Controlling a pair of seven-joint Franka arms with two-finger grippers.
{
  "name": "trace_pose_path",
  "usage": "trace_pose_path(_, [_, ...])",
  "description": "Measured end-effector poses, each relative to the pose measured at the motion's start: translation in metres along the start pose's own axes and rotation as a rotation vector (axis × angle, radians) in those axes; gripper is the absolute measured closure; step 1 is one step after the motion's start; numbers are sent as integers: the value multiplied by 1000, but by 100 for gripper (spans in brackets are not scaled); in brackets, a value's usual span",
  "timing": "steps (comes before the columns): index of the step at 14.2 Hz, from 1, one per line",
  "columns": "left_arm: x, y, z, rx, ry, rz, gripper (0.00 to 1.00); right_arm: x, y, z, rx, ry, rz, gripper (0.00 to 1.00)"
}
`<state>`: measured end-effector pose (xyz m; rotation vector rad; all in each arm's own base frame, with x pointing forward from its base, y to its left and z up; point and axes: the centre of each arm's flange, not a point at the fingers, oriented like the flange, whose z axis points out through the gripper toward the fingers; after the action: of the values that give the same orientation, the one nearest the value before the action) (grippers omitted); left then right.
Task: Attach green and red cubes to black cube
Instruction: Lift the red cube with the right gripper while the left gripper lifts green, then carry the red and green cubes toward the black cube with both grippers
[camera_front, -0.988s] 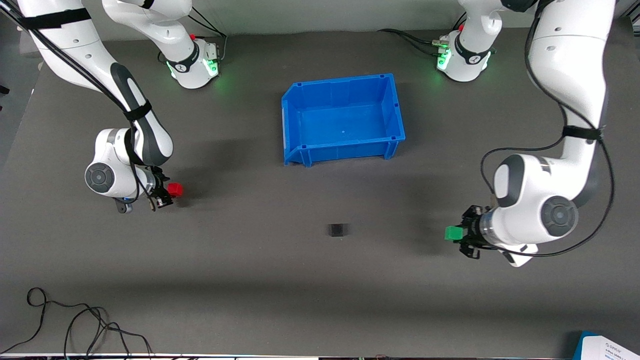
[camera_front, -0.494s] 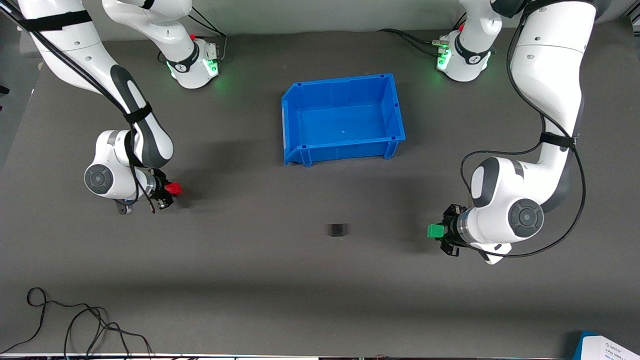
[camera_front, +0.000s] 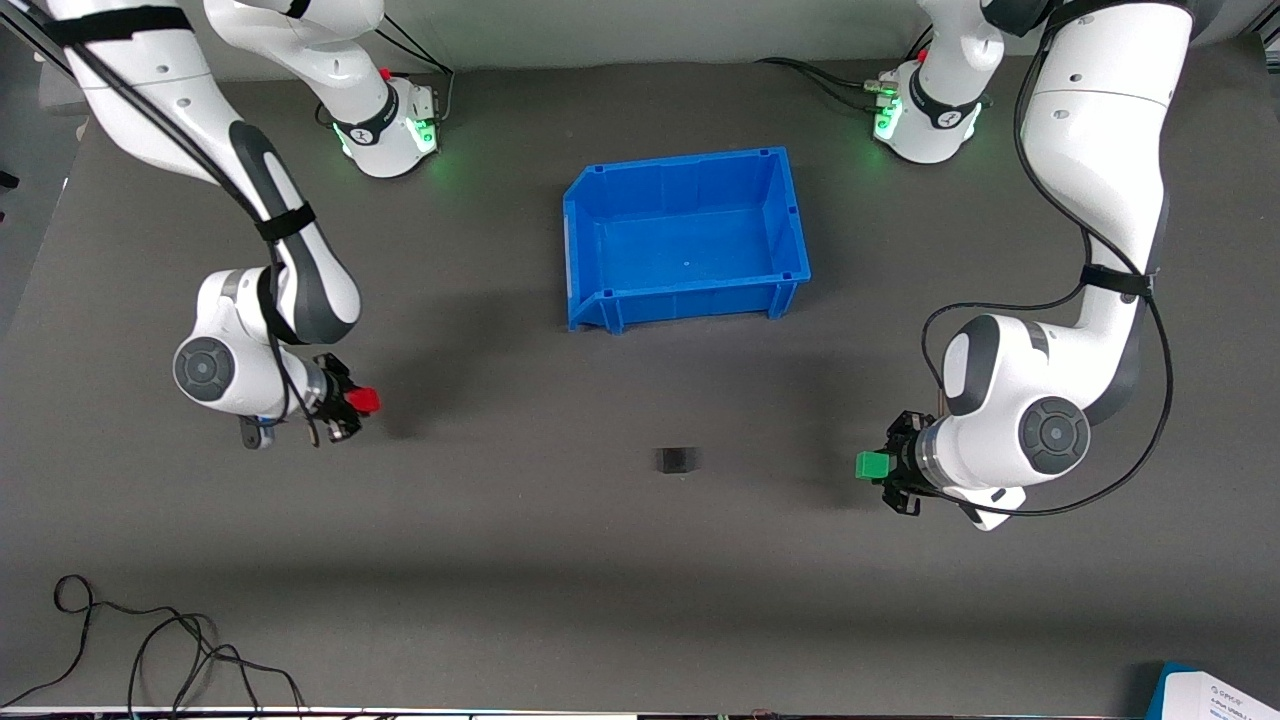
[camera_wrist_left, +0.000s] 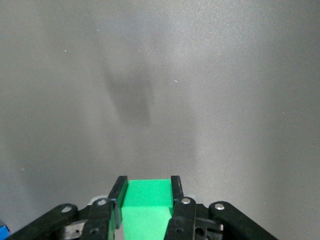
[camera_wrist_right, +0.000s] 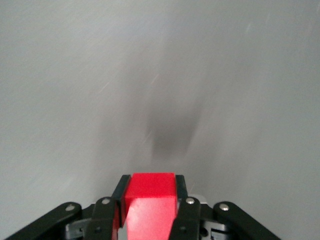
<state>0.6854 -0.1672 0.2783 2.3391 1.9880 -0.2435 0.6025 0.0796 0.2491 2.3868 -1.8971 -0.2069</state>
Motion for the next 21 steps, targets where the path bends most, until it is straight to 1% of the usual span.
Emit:
trace_pose_path(2, [0,0,0,-1,0,0,63,-53,-37,-33,38,-29,47,61])
trace_pose_path(4, [-4,0,1,0,0,5,63,-93,-69,-44,77,-42,116,61])
trace_pose_path(6, [-10,-1,4,4,0,14,63,-129,-94,-27,85,-56,184,61])
trace_pose_path(9, [-23,-2,11,14,0,26,63,-186,-123,15,85,-67,283,61])
trace_pose_path(10, [-27,-3,13,15,1,28,63,-207,-131,25,100,-79,312,61])
trace_pose_path(12, [-36,-3,19,15,2,30,63,-252,-142,34,145,-140,356,61])
trace_pose_path(14, [-46,-5,29,25,3,31,63,-289,-143,34,168,-202,360,61])
trace_pose_path(15, [-53,-6,35,31,4,31,63,-305,-141,35,174,-218,345,61])
trace_pose_path(18, [-74,-7,48,20,5,14,63,-347,-128,46,172,-218,303,61])
trace_pose_path(19, [-81,-7,52,14,5,9,63,-353,-125,51,168,-212,292,61])
trace_pose_path(21, [-95,-8,58,1,5,4,63,-354,-124,62,166,-187,278,61])
